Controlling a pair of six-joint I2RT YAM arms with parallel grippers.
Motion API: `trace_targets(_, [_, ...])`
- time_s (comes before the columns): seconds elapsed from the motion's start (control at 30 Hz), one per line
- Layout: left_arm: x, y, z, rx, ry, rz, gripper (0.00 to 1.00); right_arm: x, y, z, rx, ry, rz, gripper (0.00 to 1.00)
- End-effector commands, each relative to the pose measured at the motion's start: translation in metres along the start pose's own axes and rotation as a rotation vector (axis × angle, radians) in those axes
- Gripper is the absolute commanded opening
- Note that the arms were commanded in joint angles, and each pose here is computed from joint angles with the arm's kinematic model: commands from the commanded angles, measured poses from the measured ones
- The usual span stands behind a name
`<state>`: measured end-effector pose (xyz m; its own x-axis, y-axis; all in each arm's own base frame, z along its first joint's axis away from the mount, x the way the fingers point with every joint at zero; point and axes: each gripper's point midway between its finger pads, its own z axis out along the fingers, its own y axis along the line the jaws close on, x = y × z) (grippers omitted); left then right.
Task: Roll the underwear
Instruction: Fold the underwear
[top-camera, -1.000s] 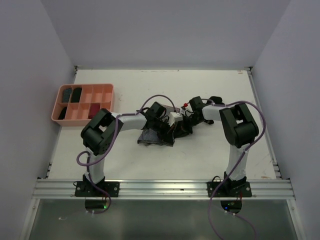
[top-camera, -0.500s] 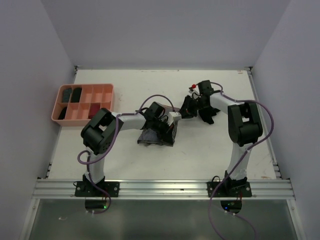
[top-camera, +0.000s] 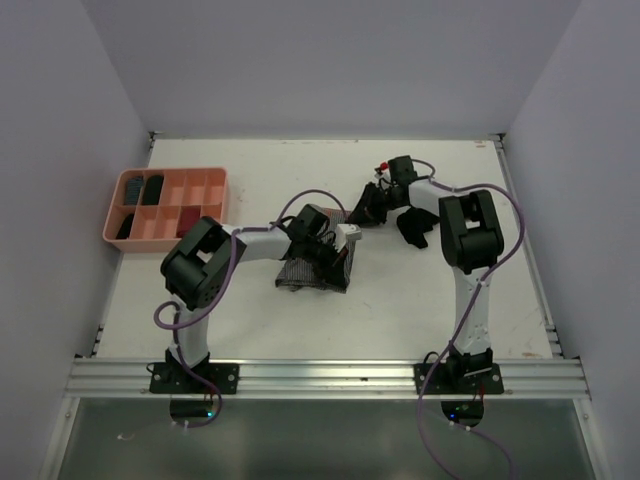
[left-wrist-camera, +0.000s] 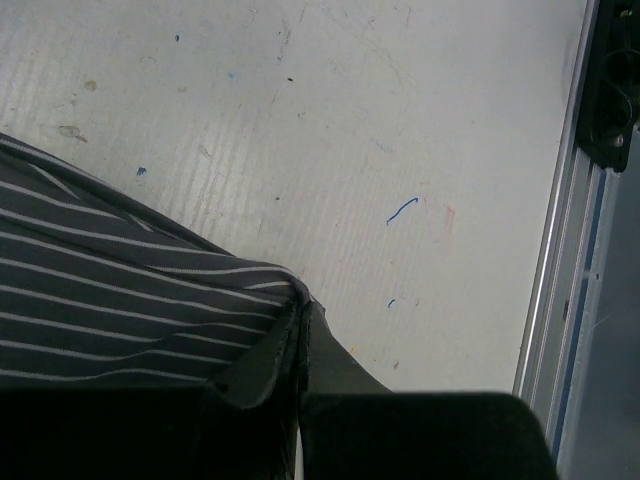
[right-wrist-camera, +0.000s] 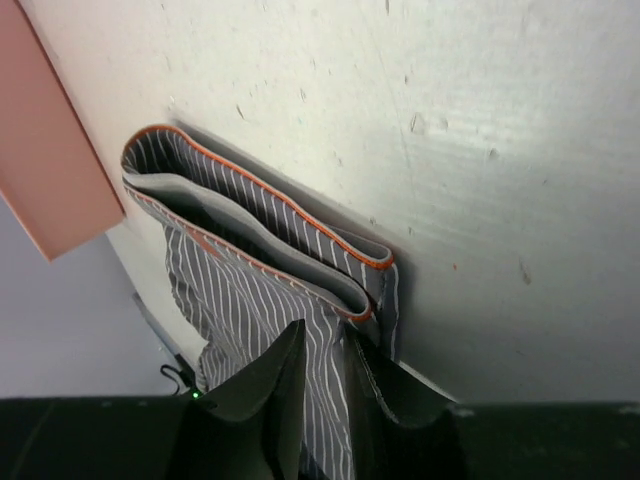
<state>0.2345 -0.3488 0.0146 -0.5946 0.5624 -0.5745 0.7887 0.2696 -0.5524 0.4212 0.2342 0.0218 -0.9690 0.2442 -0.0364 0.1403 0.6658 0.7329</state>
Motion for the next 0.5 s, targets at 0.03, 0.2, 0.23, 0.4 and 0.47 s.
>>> trace_targets(0.03, [0.070, 0.022, 0.005, -0.122, 0.181, -0.111, 0.00, -0.041, 0.003, -0.009, 0.048, -0.124, -0.104, 0.26])
trace_targets(0.2, [0.076, 0.025, 0.007, -0.134, 0.203, -0.130, 0.02, -0.060, -0.003, -0.007, 0.083, -0.146, -0.108, 0.25])
trace_targets(0.23, [0.075, 0.024, 0.007, -0.135, 0.205, -0.124, 0.06, -0.061, -0.004, -0.005, 0.083, -0.141, -0.105, 0.25])
trace_targets(0.4, [0.052, 0.001, 0.001, -0.093, 0.166, -0.017, 0.40, -0.060, -0.002, -0.005, 0.079, -0.137, -0.128, 0.24])
trace_targets(0.47, [0.024, -0.017, -0.007, -0.082, 0.107, 0.065, 0.51, -0.059, -0.001, -0.007, 0.077, -0.140, -0.137, 0.24])
